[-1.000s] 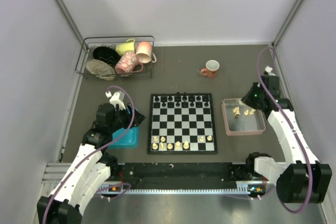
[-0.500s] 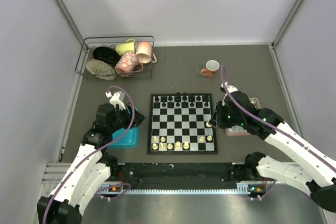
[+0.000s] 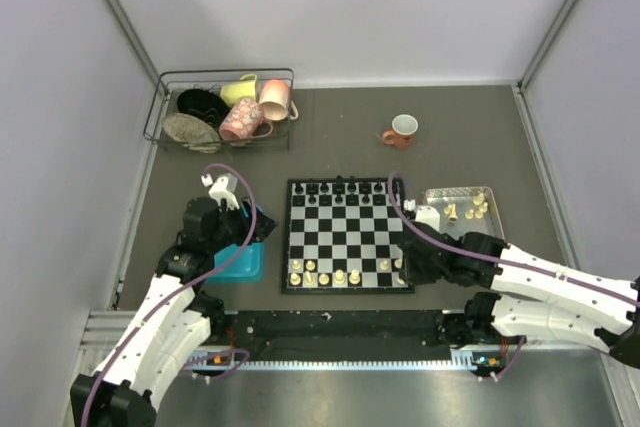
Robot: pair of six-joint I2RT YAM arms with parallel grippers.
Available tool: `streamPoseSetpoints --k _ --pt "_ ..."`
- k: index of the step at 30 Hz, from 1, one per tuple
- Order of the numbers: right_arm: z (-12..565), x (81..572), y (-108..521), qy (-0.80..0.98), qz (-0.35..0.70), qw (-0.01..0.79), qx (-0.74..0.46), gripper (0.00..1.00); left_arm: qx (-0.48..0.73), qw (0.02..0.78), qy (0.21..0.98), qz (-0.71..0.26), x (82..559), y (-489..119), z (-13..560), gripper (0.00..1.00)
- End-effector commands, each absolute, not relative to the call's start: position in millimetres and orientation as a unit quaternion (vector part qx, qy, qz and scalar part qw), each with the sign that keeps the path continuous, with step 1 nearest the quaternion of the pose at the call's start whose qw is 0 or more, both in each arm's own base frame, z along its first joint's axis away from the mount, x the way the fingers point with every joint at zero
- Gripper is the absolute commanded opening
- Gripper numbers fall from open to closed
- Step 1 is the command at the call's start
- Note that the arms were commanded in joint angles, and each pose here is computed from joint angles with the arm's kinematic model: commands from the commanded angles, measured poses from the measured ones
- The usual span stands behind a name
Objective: Set up the chess pieces on the board
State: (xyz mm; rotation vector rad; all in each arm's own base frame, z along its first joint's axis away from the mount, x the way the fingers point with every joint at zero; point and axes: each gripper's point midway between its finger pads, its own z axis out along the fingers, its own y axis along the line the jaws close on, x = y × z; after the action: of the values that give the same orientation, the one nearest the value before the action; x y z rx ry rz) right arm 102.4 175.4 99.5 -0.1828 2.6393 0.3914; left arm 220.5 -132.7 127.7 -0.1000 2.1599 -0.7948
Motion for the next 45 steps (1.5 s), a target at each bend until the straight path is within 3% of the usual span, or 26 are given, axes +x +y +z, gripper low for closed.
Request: streamPoseSetpoints --k 1,26,29,35,45 --pt "91 110 169 0.96 0.123 0.251 -0.029 0.0 -0.029 0.43 0.843 -0.322 226 -134 139 0.56" --pt "62 113 181 0.964 0.113 0.239 -0.031 0.0 -0.029 0.429 0.844 -0.322 225 -134 138 0.56" --pt "60 113 179 0.964 0.11 0.238 -0.03 0.03 -0.03 0.429 0.844 -0.321 225 -134 137 0.56" --pt "60 114 179 0.964 0.111 0.242 -0.028 0.19 -0.03 0.429 0.844 -0.321 225 -134 138 0.56" --pt "60 115 177 0.963 0.107 0.246 -0.026 0.2 -0.03 0.429 0.844 -0.321 225 -134 138 0.56"
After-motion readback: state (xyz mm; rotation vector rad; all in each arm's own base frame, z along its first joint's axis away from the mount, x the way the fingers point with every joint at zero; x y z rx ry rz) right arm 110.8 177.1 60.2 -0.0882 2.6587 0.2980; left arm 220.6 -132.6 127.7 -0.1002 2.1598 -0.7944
